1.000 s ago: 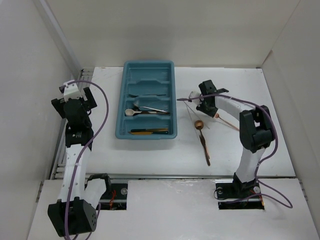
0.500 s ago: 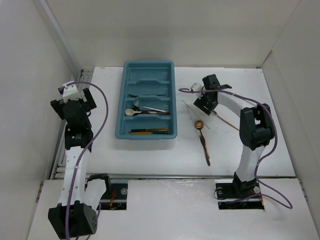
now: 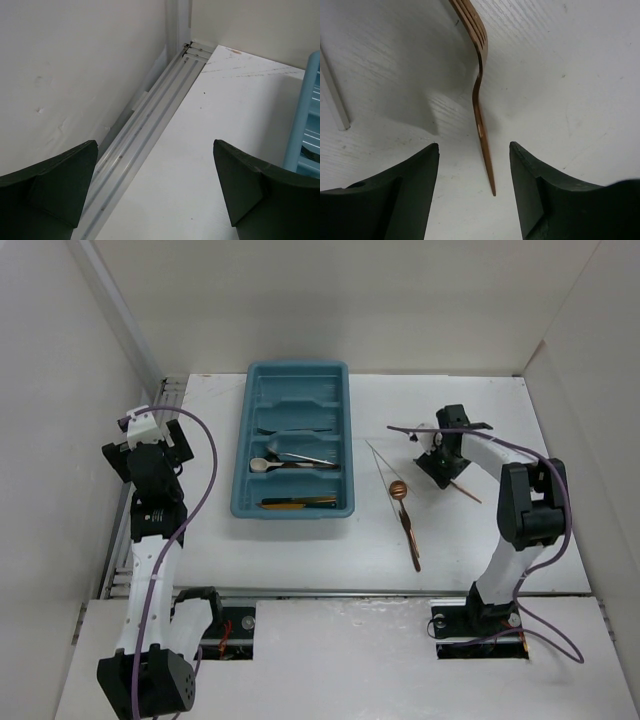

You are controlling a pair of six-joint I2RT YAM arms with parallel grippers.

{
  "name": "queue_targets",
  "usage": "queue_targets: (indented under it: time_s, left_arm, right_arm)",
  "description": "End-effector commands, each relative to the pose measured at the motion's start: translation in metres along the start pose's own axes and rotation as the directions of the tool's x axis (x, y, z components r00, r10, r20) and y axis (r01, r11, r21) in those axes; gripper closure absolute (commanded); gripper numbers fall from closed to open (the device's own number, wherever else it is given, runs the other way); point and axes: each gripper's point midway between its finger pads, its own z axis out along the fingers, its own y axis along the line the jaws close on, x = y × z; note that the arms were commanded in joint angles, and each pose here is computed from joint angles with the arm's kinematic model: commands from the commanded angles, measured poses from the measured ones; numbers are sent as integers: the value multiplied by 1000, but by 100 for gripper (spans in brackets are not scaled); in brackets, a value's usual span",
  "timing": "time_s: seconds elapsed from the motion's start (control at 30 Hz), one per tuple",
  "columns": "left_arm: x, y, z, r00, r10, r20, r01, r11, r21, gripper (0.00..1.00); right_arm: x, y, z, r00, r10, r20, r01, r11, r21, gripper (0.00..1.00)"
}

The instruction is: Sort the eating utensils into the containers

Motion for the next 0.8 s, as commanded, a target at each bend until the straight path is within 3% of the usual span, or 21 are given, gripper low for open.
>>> queue_targets:
  time_s: [0.0, 0.1, 0.17, 0.33, 0.43, 0.47, 0.5, 0.77]
  left_arm:
    - [-11, 5, -2, 999, -25, 45, 26, 999, -20, 0]
    - [-9, 5, -3, 999, -22, 37, 23, 1000, -20, 0]
    - [-11, 7, -3, 999, -13, 37, 14, 999, -30, 0]
    - [-16, 14, -4, 999, 6, 44, -3, 998, -63, 0]
    - [-23, 17, -6, 998, 9, 62, -5, 997, -72, 0]
    - [-21, 19, -7, 999, 12, 53, -8, 997, -81, 0]
    - [-21, 19, -7, 999, 12, 53, -8, 997, -81, 0]
    - [-20, 20, -10, 999, 18, 37, -15, 997, -81, 0]
  right_arm:
    - [-12, -2, 1, 999, -7, 42, 7, 1000, -9, 37]
    - [-14, -9, 10, 1000, -5, 31, 5, 1000, -12, 45]
    - [-11, -6, 17, 1000, -18, 7, 18, 999, -30, 57]
    - [-4, -4, 30, 999, -42, -23, 40, 997, -65, 62]
    - [-4, -1, 38, 999, -43, -30, 40, 996, -86, 80]
    - [-5, 0, 38, 999, -42, -23, 40, 995, -94, 97]
    - [-4, 2, 41, 999, -43, -31, 40, 994, -101, 100]
    - [-20, -10, 16, 999, -39, 36, 41, 998, -57, 100]
